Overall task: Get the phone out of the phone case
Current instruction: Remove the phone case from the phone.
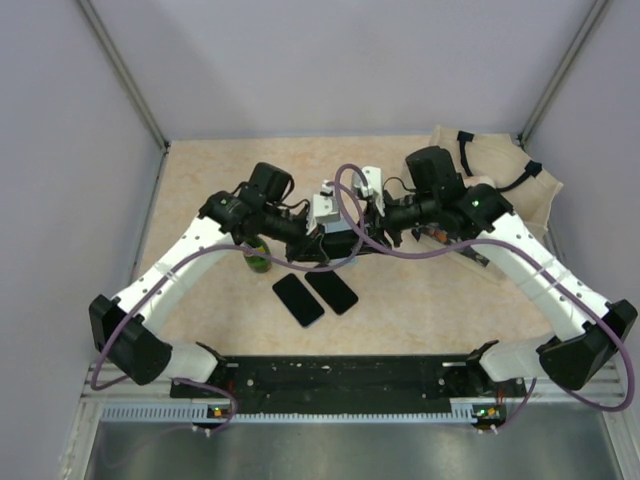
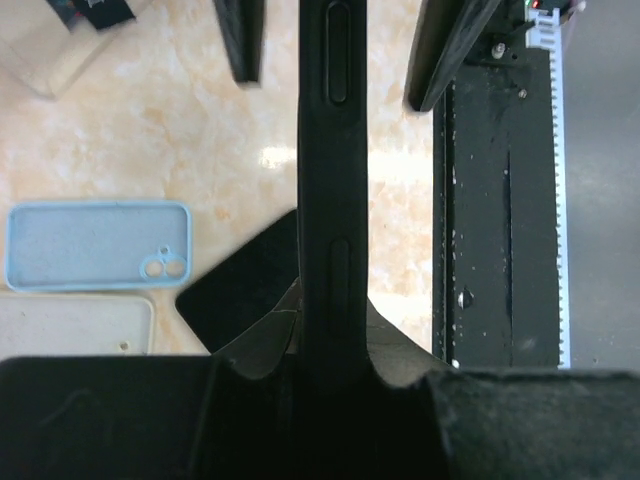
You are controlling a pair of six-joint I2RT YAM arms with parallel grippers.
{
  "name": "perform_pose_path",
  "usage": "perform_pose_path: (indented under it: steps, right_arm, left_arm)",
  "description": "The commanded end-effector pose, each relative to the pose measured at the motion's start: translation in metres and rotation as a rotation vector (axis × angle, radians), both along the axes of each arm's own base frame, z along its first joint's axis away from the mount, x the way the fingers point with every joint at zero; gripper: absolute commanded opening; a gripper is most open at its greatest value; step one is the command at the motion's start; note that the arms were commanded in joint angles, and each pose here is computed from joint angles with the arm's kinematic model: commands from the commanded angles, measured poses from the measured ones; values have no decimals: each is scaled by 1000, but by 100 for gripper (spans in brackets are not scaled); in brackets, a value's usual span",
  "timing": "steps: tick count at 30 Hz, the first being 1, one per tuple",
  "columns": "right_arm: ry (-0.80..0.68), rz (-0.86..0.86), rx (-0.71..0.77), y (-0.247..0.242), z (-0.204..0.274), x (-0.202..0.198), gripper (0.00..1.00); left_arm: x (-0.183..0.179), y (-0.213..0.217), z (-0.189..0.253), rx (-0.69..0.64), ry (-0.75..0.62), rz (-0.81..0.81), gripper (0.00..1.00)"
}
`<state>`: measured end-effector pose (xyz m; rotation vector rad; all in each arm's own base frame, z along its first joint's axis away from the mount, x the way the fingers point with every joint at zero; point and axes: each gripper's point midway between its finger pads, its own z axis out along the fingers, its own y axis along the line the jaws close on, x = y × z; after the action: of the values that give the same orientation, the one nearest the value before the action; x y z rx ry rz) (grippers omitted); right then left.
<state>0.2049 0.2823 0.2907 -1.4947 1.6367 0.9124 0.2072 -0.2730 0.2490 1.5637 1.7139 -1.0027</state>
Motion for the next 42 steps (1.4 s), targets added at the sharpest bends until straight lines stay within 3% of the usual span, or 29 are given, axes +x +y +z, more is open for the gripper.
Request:
perform_pose_path:
  steps: [1, 4, 16, 25, 30, 34, 42]
  right_arm:
    - [-84, -22, 154, 6, 52, 12, 52]
    - [-73, -50, 199, 0, 66, 17, 71]
    - [16, 47, 311, 0, 94, 13, 70]
    - [106, 117, 330, 7, 88, 5, 52]
    - [145, 131, 332, 10, 83, 6, 27]
    - [177, 147, 339, 11, 82, 3, 0]
    - [370, 181, 380, 18, 68, -2, 0]
  left_arm:
    - [6, 3, 10, -64, -45, 90, 0]
    - [4, 4, 16, -153, -63, 114, 0]
    - [-21, -1, 49, -338, -8, 65, 0]
    - [-23, -1, 46, -337, 2, 58, 0]
    - [-22, -2, 46, -341, -2, 54, 0]
    - [-19, -1, 42, -325, -35, 59, 0]
    - [11, 9, 32, -180, -261, 116, 0]
